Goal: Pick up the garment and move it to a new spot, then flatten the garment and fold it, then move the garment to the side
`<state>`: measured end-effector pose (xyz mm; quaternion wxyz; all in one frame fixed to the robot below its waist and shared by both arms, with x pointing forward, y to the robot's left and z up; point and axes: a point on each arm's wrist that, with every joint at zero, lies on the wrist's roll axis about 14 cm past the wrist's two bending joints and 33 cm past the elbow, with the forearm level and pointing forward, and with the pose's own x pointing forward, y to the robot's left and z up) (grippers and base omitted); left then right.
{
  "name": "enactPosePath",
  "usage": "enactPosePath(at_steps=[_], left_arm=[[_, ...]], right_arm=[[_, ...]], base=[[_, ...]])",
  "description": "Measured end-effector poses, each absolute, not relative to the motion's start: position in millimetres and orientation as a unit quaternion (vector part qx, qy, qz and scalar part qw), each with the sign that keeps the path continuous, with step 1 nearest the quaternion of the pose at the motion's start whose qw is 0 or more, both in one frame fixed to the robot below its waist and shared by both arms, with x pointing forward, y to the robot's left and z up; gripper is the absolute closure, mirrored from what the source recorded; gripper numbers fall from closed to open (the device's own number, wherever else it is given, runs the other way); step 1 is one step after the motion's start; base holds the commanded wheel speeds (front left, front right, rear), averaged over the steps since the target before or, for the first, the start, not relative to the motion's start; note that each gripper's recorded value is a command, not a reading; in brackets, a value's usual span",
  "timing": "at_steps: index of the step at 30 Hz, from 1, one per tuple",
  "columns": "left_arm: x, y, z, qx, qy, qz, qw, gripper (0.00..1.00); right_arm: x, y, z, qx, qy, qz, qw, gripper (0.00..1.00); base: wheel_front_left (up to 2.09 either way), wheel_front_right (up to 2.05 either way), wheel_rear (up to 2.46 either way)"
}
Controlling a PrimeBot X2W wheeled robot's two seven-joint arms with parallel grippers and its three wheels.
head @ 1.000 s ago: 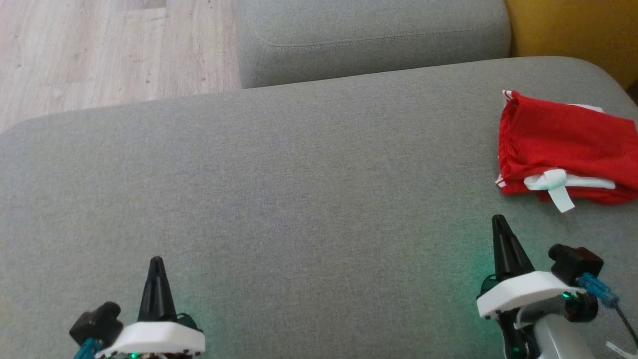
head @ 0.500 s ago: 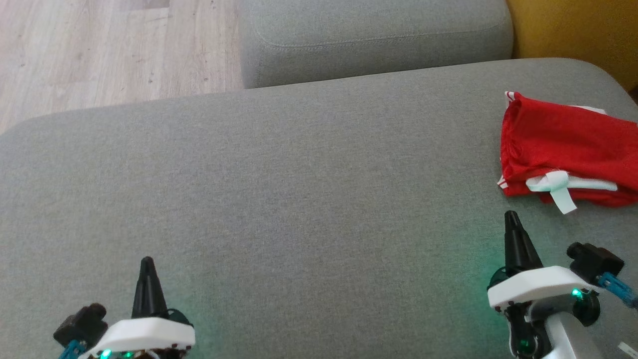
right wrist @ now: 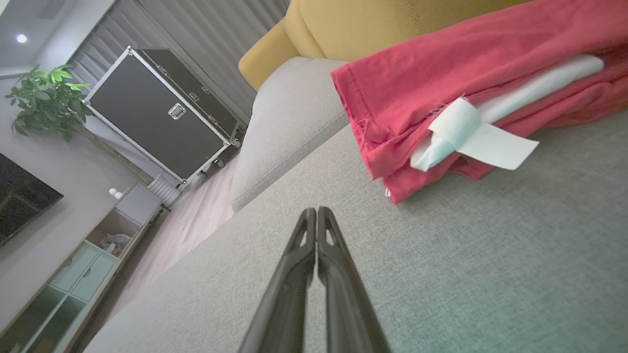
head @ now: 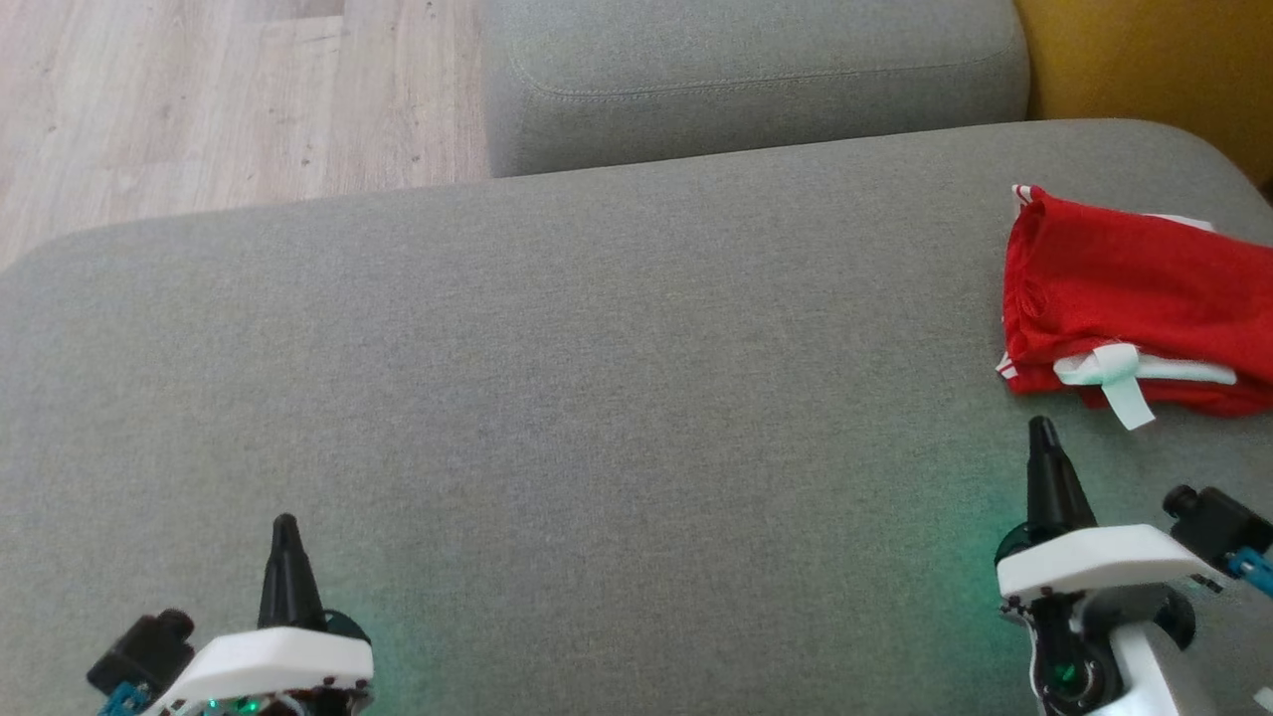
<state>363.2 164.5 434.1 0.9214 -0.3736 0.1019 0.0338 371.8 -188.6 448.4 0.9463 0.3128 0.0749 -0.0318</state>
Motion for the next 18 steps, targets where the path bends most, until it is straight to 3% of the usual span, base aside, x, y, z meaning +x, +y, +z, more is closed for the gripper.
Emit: enactPosePath(at_steps=[18], left_arm=[[367.0,171.6,441.2,-0.453,0.094,0.045,0.885,1.00]], right_arm=[[375.0,-193.9,455.3,0.407,0.065,-0.045,0.910,1.00]], base=[[0.00,0.00,0.00]])
